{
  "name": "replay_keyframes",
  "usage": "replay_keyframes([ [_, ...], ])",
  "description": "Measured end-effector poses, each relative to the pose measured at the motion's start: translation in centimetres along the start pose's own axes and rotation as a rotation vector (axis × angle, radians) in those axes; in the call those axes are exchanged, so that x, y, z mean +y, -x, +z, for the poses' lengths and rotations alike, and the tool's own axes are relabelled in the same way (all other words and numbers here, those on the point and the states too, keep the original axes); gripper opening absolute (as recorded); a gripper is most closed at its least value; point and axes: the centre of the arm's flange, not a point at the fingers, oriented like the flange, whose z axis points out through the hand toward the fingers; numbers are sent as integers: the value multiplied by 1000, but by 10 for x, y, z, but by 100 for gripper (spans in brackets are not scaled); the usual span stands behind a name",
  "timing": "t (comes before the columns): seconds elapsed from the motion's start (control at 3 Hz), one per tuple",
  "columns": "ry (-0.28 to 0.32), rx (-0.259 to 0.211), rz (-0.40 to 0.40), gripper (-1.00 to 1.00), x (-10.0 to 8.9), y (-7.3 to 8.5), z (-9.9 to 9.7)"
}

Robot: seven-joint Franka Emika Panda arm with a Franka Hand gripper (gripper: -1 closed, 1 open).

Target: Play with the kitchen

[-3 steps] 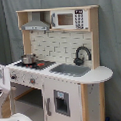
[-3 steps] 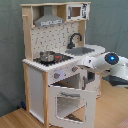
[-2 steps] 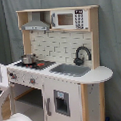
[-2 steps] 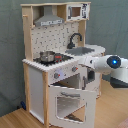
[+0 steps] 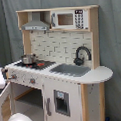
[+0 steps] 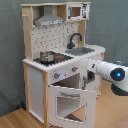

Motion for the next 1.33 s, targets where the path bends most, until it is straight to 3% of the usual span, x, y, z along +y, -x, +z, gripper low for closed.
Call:
replay_keyframes([
  [0.33, 127, -29, -59, 100, -7, -8, -13],
  [0.67, 231, -23, -134, 100, -13, -18, -20],
  [1.33, 354, 100, -177, 100, -8, -31, -30],
])
